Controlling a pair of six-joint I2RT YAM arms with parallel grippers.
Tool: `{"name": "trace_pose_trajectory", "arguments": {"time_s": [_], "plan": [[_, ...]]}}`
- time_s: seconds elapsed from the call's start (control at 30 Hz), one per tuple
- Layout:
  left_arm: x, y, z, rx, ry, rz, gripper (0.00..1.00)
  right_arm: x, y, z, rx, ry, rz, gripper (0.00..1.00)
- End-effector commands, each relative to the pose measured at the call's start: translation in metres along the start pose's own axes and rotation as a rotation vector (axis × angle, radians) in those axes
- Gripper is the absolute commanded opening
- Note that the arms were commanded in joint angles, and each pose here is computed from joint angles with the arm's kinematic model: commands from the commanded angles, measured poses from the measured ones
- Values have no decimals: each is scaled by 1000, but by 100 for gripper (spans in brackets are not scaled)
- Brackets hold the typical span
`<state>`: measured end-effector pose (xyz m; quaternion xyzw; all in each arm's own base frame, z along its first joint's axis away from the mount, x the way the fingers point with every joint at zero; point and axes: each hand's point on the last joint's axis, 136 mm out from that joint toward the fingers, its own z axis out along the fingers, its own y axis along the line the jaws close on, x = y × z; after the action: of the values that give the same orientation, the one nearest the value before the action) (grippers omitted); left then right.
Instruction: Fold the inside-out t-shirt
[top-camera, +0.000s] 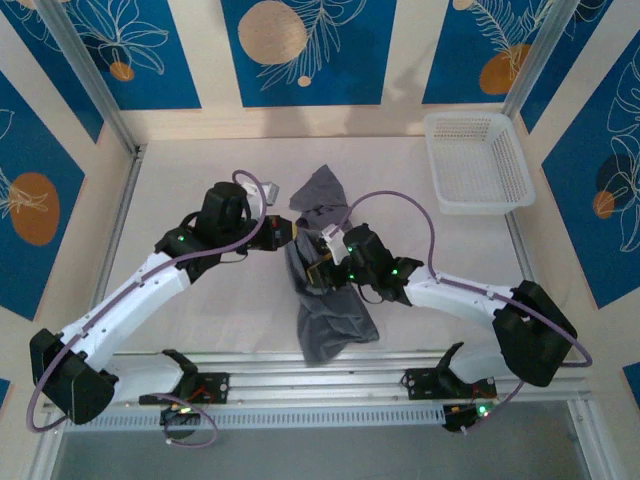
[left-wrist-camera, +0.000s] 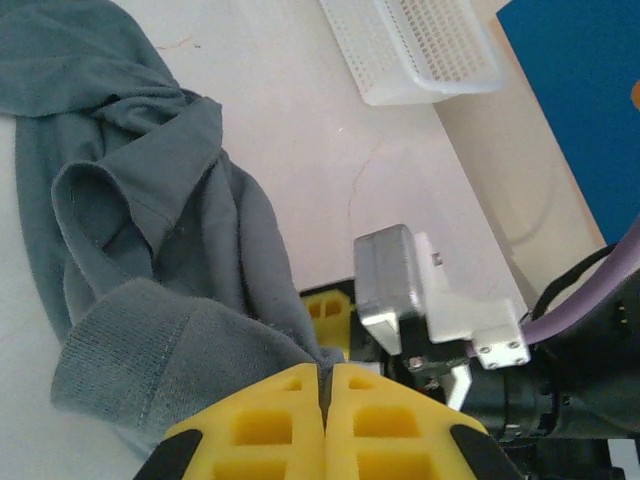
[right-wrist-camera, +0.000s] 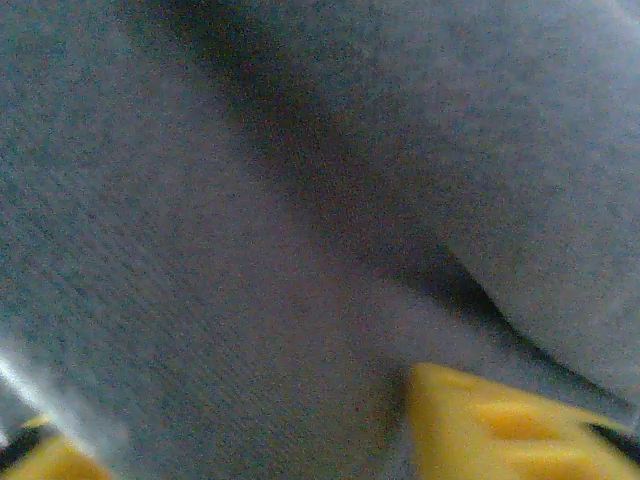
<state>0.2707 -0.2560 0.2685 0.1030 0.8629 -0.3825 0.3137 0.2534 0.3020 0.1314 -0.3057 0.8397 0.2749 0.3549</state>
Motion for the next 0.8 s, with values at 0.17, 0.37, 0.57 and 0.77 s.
{"name": "trace_pose_trajectory", "arguments": {"time_s": [0.17,0.37,0.57,0.77], "plan": [[-22,91,-12,-374,-93,10,0,-49,93,-94,-617,-91,27,0],[-4,115,37,-231,-21,-27,12,-75,92,-131,-691,-207,44,0],[-20,95,-19,-289,-128,85,49,-86,62,-114,-596,-220,135,0],[8,24,-58,-54,-198,250,54,-90,45,-102,-514,-189,195,0]]}}
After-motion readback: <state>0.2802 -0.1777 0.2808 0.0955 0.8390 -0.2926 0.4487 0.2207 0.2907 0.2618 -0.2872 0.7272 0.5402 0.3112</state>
